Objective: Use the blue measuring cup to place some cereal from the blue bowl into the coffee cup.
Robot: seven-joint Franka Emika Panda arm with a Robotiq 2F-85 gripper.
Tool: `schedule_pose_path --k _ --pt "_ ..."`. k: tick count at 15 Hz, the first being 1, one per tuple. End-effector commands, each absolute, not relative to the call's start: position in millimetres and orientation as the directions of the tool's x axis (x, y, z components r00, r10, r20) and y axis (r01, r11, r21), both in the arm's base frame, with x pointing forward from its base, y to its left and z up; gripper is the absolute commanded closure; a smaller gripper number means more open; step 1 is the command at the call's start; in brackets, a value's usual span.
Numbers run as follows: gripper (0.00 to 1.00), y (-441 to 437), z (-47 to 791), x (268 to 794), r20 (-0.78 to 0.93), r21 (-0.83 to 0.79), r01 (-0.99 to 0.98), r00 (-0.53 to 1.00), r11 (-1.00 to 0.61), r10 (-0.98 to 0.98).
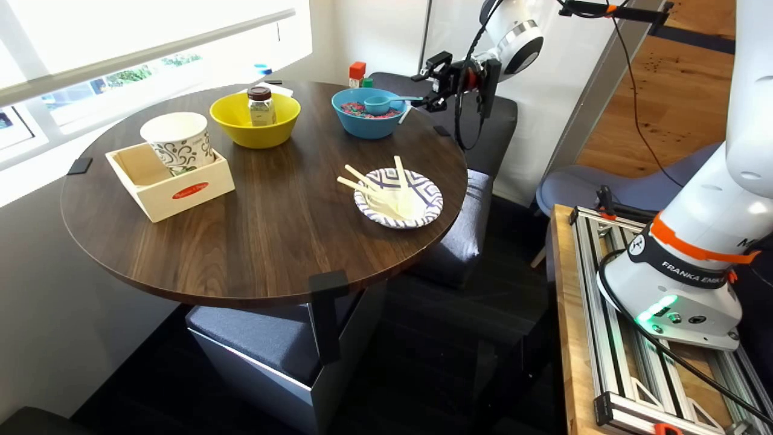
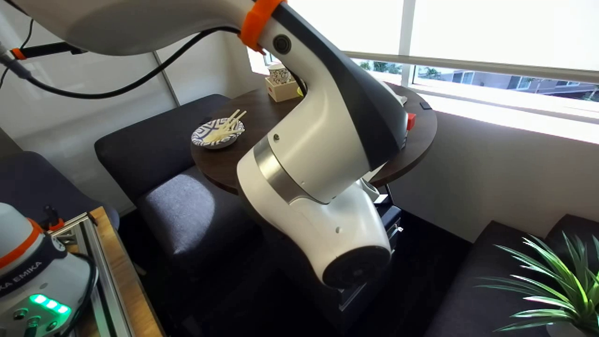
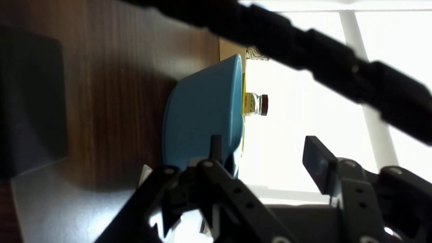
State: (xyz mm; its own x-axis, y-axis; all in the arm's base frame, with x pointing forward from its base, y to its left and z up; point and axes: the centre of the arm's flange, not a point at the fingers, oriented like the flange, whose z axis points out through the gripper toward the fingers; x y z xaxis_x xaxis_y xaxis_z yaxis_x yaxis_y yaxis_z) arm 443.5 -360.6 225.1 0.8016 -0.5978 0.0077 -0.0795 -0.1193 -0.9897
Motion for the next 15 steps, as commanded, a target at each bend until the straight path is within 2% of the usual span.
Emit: schedule_pose_path --k 1,2,3,8,15 --pt "0.39 -362 220 451 -0.010 -0.988 -0.106 0.774 -0.115 -0.633" --pt "0.41 -362 219 451 -0.009 -0.987 -0.109 0.770 -0.118 -0.638" --pt "0.58 -363 218 452 -0.010 -0.986 -0.114 0.765 -0.120 -0.643" --pt "0.98 -364 220 451 0.007 -0.983 -0.114 0.754 -0.141 -0.657" --pt "0.98 -350 266 433 0.153 -0.962 -0.021 0.779 -0.271 -0.608"
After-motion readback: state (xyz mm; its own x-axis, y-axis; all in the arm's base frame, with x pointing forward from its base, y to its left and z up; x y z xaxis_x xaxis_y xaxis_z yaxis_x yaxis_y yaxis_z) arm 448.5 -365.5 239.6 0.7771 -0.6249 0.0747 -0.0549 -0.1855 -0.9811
